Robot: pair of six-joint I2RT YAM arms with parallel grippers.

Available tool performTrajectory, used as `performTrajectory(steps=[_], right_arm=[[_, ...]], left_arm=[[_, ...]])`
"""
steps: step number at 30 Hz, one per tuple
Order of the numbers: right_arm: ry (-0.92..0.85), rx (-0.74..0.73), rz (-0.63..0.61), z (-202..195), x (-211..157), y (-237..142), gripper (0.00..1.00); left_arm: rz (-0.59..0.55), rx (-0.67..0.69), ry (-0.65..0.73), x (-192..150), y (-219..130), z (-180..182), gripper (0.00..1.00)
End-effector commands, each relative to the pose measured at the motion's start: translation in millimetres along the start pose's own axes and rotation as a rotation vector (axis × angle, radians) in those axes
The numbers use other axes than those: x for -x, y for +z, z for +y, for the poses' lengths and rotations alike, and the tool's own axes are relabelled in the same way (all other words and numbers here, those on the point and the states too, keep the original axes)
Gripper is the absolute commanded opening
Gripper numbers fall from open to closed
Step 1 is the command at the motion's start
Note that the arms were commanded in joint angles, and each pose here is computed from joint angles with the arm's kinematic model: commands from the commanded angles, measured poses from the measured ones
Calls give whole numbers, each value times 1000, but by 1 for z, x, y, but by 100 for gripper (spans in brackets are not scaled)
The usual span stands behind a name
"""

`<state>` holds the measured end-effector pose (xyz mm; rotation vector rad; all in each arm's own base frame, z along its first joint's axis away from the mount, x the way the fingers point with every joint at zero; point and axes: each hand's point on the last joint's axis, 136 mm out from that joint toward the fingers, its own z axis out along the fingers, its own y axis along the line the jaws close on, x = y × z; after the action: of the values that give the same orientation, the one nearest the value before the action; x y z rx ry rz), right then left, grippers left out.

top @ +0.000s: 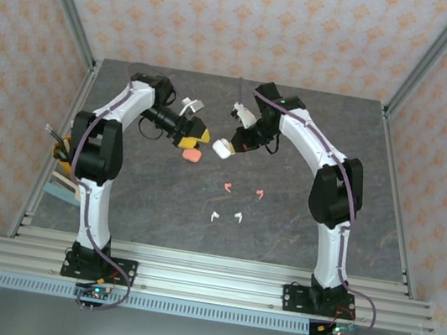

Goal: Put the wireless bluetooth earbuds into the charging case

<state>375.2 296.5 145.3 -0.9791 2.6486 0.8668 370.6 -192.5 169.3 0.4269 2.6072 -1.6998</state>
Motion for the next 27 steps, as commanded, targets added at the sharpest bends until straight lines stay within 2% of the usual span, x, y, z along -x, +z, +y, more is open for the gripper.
performTrajectory(steps=[1,9,19,27], right_arm=[[-41,85,-87,33,20,-29,0],[-61,110,-51,52,13,-25,0],[-74,102,-44,56,15,-27,0],[-77,81,-36,53,13,-27,0]], left_arm=[[15,-63,36,-3,-1,-24,84],[21,-110,72,4,9,-36,75],[93,-239,90,-13,16,-57,60],[88,-262,74,-17,20,-52,53]])
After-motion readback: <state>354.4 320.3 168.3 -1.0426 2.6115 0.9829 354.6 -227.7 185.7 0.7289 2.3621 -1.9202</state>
